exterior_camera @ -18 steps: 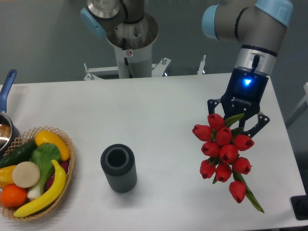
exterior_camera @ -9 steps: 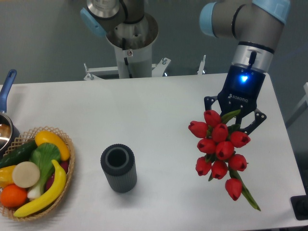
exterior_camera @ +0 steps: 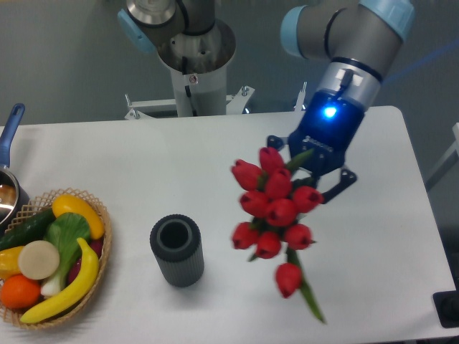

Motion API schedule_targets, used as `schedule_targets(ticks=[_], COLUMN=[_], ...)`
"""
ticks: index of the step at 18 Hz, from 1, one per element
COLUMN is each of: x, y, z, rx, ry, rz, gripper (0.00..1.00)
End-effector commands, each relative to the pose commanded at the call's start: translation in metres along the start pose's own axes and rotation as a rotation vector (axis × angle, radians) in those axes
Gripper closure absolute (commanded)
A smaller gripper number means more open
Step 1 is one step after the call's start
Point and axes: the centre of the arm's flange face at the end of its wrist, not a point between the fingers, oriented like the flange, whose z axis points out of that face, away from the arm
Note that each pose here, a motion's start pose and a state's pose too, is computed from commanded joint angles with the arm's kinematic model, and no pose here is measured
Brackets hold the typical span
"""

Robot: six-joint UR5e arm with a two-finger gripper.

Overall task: Insert the flowers into the vase
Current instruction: 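Swing the tulips over the black vase, stems pointing into its opening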

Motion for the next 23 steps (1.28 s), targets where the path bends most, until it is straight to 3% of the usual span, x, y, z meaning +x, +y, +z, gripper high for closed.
schedule_targets(ticks=[4, 8, 23], x=[0.019, 0.045, 0.077], y=[0.000, 0.034, 0.054], z=[0.013, 0.031, 0.065], rx=[0.168, 0.242, 0.244], ry=[0.127, 0.195, 0.267], rz=[0.037, 0.046, 0.003], gripper=[0.62, 0.62, 0.62])
